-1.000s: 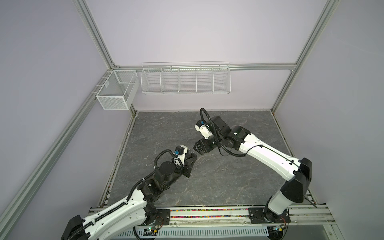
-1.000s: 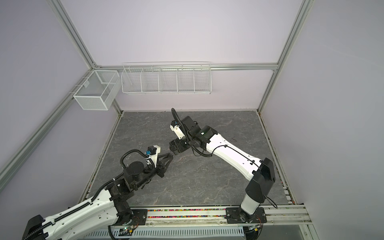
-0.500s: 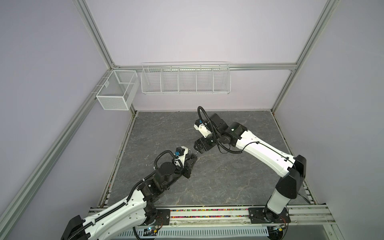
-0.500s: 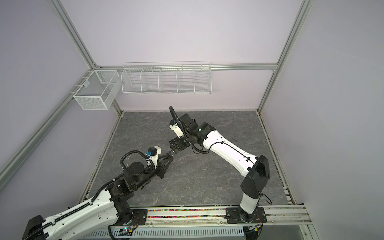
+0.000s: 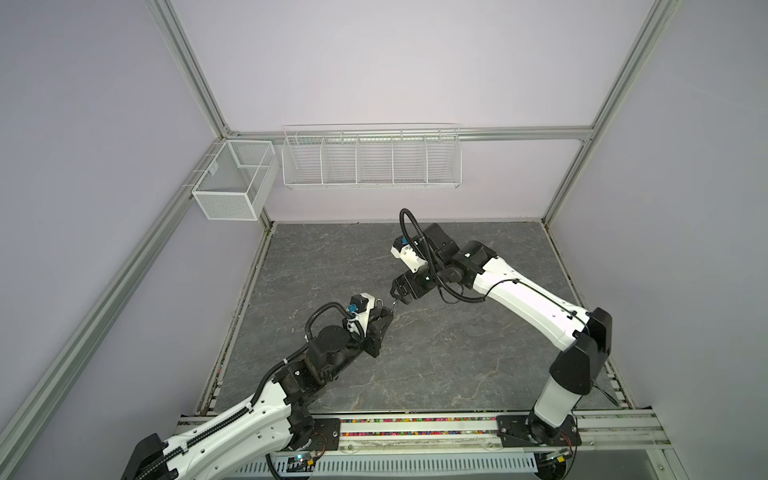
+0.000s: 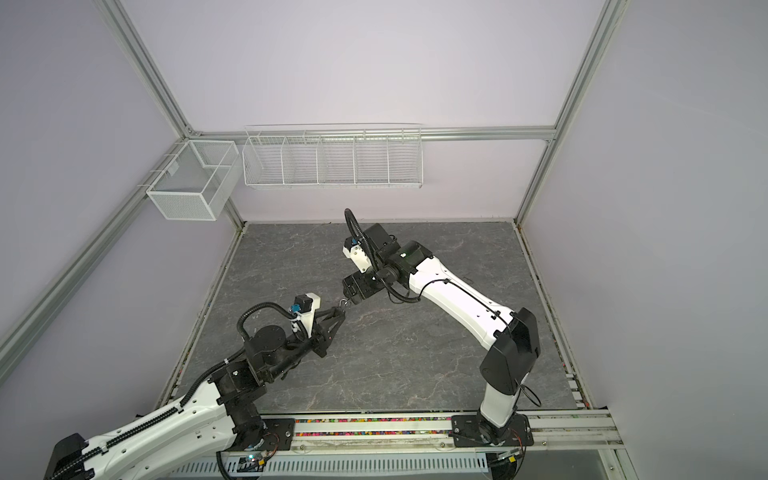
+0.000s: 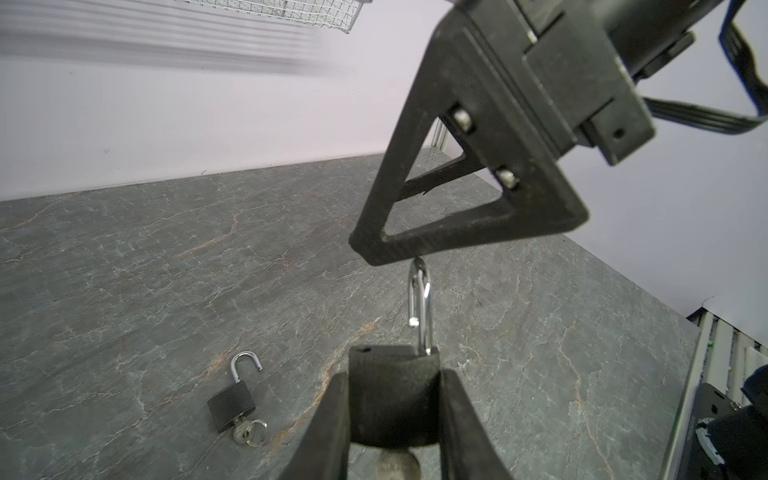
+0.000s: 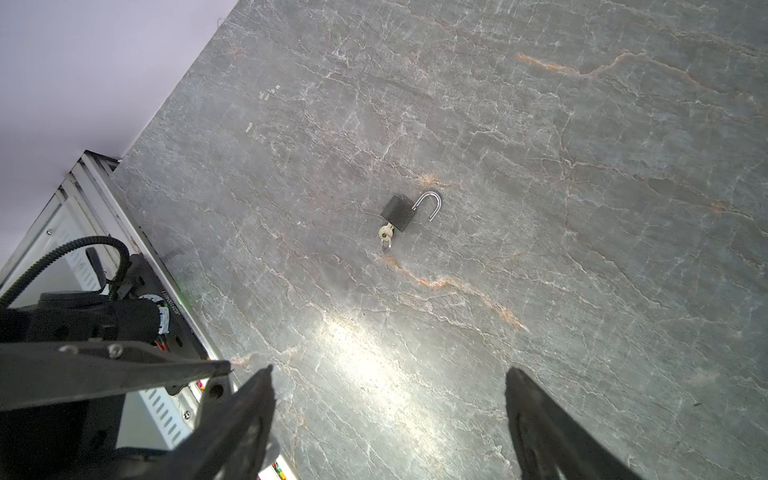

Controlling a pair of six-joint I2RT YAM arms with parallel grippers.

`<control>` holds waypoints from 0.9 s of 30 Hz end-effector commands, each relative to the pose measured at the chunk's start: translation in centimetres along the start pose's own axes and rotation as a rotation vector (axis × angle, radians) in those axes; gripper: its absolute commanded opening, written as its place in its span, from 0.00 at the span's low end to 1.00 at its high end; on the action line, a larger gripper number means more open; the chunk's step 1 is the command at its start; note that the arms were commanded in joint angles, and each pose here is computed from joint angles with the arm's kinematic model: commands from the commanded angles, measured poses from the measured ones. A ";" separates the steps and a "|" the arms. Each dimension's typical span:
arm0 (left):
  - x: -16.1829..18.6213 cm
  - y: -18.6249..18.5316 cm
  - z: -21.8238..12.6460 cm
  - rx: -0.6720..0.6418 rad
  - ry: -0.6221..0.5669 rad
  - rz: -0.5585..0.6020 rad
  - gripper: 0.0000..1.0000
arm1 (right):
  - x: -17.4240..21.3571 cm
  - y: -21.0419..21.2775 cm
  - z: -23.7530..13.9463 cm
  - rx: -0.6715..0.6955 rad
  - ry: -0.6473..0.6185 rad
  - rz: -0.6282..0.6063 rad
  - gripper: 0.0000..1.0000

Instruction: Unlock with the key

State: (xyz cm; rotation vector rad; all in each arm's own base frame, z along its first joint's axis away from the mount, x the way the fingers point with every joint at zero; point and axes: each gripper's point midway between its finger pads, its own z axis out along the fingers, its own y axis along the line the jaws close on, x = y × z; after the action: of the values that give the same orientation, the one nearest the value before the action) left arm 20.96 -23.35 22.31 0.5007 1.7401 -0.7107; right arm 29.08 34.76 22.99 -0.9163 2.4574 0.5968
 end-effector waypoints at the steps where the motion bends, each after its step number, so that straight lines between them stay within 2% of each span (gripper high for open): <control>1: -1.1 0.1 -0.2 -0.013 -0.051 0.010 0.00 | 0.8 0.3 -0.5 -0.033 0.006 -0.022 0.88; 9: -1.1 0.2 0.1 -0.018 -0.047 0.005 0.00 | 1.5 0.2 -0.9 -0.064 -0.003 -0.014 0.89; 13: -1.0 0.5 0.4 -0.036 -0.041 -0.001 0.00 | 1.9 -1.1 -1.2 -0.025 -0.004 0.012 0.88; 19: -0.4 0.8 1.3 -0.066 0.001 -0.013 0.00 | 2.1 -0.7 -2.5 -0.086 -0.068 0.038 0.89; 27: -0.1 0.6 3.0 -0.085 0.055 -0.098 0.00 | 4.0 -5.2 -4.0 0.019 -0.133 0.177 0.89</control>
State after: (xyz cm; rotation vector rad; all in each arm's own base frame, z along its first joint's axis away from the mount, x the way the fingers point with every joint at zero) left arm 22.81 -24.29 19.37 0.4567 1.8698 -0.6455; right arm 28.30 28.37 22.21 -0.7312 2.4613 0.6822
